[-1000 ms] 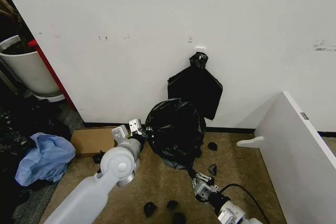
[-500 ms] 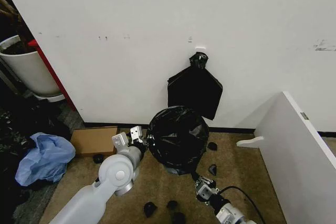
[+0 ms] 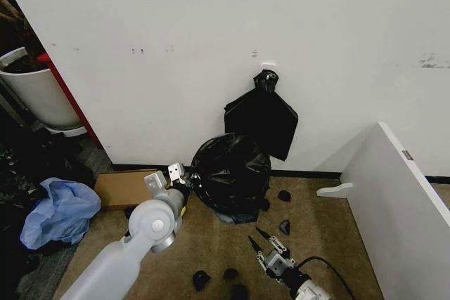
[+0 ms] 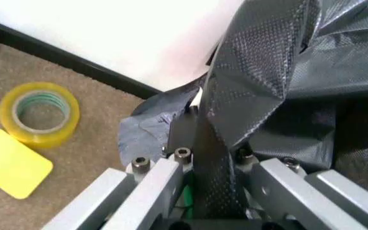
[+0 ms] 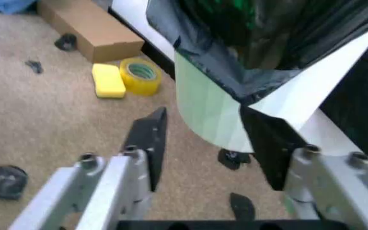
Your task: Place the garbage bag over the trash bin.
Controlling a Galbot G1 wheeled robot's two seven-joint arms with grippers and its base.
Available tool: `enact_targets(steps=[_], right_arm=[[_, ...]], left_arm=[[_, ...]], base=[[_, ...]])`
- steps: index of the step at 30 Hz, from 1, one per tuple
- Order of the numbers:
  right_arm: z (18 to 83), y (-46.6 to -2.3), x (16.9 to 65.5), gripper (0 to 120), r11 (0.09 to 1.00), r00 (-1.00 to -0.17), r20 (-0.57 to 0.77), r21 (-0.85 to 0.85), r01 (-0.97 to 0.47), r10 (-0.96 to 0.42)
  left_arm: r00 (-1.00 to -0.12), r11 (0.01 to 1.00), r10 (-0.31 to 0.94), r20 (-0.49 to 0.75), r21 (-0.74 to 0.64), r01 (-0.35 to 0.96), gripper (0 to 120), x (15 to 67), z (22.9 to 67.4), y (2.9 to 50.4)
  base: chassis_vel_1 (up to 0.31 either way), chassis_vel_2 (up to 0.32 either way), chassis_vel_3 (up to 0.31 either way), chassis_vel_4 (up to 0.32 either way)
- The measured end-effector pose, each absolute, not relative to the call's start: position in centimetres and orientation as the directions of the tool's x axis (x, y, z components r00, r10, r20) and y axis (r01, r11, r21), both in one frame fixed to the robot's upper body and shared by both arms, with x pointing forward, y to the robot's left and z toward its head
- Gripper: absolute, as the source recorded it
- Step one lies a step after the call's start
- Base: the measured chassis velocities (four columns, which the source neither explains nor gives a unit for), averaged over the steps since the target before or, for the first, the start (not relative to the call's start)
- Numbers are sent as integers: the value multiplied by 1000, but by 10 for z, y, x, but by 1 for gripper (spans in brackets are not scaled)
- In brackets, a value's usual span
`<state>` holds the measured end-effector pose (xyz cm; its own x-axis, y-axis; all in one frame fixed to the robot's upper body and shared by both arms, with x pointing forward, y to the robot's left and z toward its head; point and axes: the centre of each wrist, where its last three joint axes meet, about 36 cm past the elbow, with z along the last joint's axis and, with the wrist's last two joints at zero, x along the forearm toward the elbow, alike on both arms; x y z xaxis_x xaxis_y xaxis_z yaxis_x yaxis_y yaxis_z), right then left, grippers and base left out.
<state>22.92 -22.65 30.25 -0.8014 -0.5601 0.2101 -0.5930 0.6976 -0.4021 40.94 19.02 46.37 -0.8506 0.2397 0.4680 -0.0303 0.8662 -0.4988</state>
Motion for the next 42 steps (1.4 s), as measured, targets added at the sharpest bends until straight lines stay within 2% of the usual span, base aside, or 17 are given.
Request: enact_targets(steps=[1, 4, 5, 9, 12, 15, 19, 21, 22, 29, 37, 42], right_arm=[[305, -227, 230, 54, 707, -806, 200, -395, -587, -557], [313, -229, 232, 64, 736, -820, 195, -366, -570, -538], [313, -229, 232, 64, 736, -820, 195, -366, -570, -538], [340, -246, 223, 82, 818, -827, 251, -171, -550, -503], [359, -270, 220, 93, 814, -788, 251, 4, -580, -563], [373, -283, 223, 99, 797, -771, 211, 96, -596, -601], [409, -291, 244, 100, 771, -764, 128, 204, -604, -633], [411, -291, 246, 100, 769, -764, 125, 209, -604, -633], [429, -289, 258, 100, 755, -759, 106, 256, -603, -642], [487, -281, 297, 100, 676, -716, 155, 508, -534, -681], [488, -291, 336, 100, 660, -718, 218, 625, -418, -661], [476, -288, 340, 100, 662, -695, 262, 635, -398, -670]], left_arm=[[-857, 877, 234, 459, -481, -18, 1, 408, 462, 191], [-881, 904, 219, 420, -428, 21, 1, 406, 457, 195], [-881, 904, 219, 420, -428, 21, 1, 406, 457, 195], [-910, 939, 225, 347, -326, 108, 1, 406, 443, 216], [-917, 953, 237, 322, -262, 154, 1, 398, 426, 231], [-913, 952, 264, 311, -238, 194, 1, 392, 415, 236], [-905, 943, 324, 277, -167, 287, 1, 381, 392, 243], [-904, 943, 326, 276, -165, 290, 1, 381, 392, 243], [-895, 930, 366, 256, -138, 341, 1, 375, 384, 243], [-865, 881, 470, 175, -33, 472, 1, 357, 363, 248], [-826, 819, 562, 50, 105, 563, 1, 345, 340, 262], [-806, 802, 592, -1, 99, 589, 1, 344, 338, 264]], base=[[0, 0, 0, 0], [0, 0, 0, 0], [0, 0, 0, 0], [0, 0, 0, 0], [0, 0, 0, 0], [0, 0, 0, 0], [0, 0, 0, 0], [0, 0, 0, 0], [0, 0, 0, 0], [0, 0, 0, 0], [0, 0, 0, 0], [0, 0, 0, 0]])
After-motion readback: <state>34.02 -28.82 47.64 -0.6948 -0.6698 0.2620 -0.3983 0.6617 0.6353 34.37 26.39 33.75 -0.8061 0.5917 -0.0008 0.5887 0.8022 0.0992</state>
